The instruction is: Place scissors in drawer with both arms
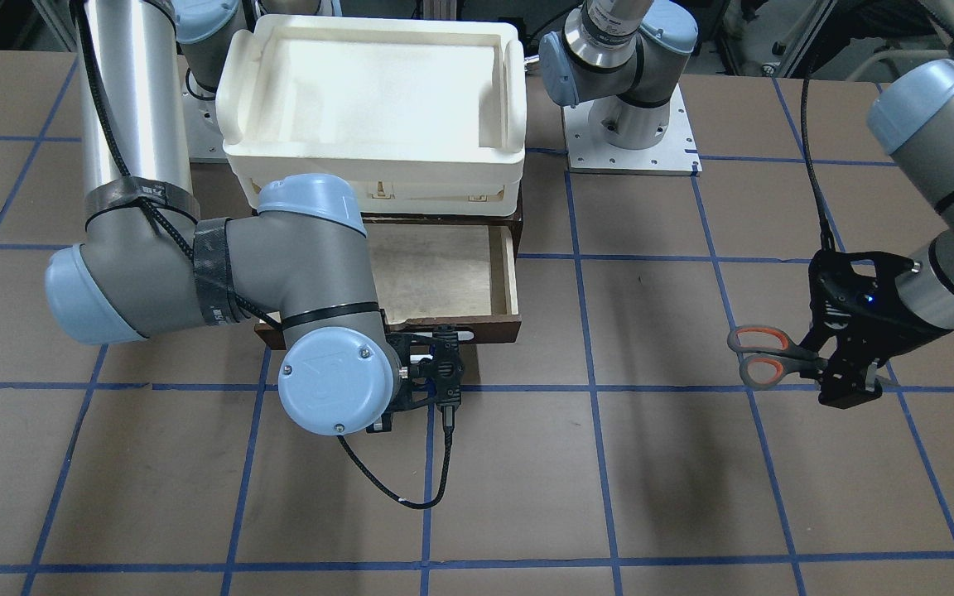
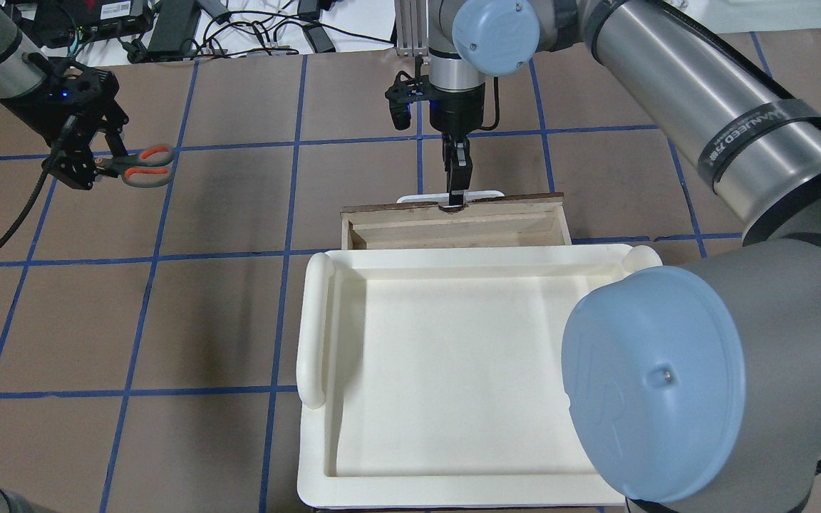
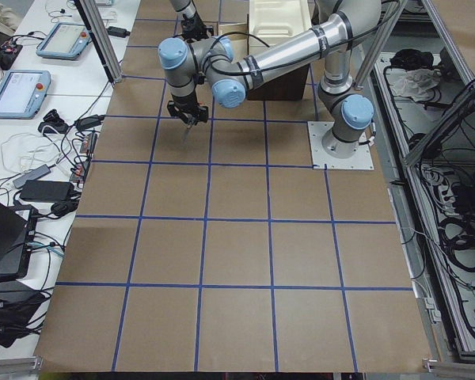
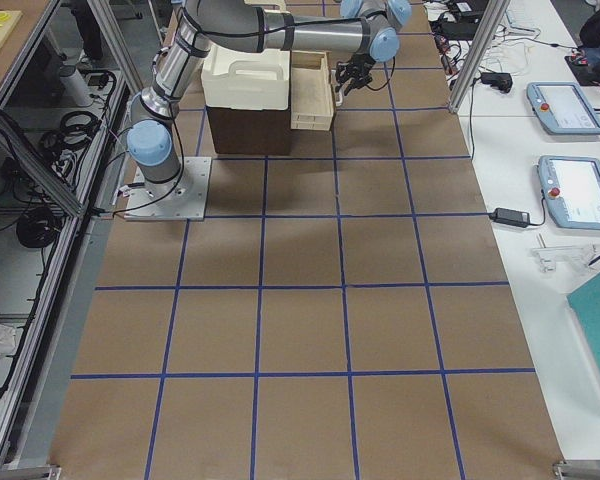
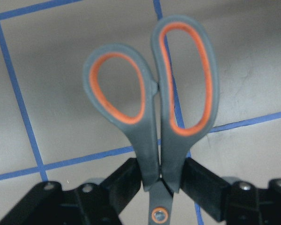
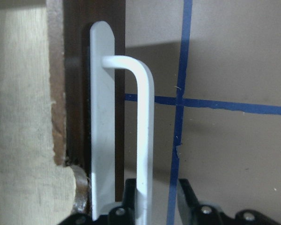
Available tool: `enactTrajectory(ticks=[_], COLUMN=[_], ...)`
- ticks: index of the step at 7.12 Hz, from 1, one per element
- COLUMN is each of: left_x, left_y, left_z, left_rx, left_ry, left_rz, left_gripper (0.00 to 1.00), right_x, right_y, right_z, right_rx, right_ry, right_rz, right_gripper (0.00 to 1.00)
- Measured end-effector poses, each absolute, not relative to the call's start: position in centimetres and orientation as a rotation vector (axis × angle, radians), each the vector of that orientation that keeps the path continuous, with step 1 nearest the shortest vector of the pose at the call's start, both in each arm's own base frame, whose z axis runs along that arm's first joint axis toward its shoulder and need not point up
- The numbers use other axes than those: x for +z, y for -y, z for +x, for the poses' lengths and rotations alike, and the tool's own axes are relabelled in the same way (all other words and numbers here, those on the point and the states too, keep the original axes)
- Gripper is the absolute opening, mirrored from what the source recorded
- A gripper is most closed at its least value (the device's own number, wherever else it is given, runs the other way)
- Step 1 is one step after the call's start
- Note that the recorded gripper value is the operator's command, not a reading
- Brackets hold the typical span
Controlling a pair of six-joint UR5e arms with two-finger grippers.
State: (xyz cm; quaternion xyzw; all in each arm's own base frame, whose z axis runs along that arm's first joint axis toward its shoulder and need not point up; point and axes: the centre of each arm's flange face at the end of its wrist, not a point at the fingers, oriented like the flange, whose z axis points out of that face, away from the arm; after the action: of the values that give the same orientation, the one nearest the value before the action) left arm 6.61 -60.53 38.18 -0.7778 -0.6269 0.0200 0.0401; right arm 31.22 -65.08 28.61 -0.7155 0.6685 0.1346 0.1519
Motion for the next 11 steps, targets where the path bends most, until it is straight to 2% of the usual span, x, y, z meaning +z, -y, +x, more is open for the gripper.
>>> enactTrajectory(ticks=[4,5,6,7,8,11], left_x=[44.8,45.8,46.6,47.0,47.0,47.1], left_y=[56.2,55.3,54.7,54.2,54.0,53.7], left_z=[1.5,0.5,-0.7,-2.1,-3.2,-4.9], left_rx=[0.066,0.070,0.073,0.072,0.070,0.060], left_ry=[1.847,1.830,1.807,1.779,1.757,1.779], left_rz=[-2.440,-2.448,-2.464,-2.481,-2.491,-2.461], left_gripper=[0.00,0.00,0.00,0.00,0.00,0.00], right_x=[29.4,29.8,30.0,30.3,30.9,38.1], right_y=[66.3,66.6,66.8,66.9,66.9,66.3], right_z=[30.7,30.7,30.6,30.5,30.4,29.7], right_rx=[0.328,0.312,0.301,0.289,0.276,0.150], right_ry=[-1.965,-1.971,-1.976,-1.981,-1.986,-2.043], right_rz=[-2.114,-2.123,-2.127,-2.130,-2.136,-2.194], right_gripper=[0.50,0.61,0.81,0.93,1.00,1.00])
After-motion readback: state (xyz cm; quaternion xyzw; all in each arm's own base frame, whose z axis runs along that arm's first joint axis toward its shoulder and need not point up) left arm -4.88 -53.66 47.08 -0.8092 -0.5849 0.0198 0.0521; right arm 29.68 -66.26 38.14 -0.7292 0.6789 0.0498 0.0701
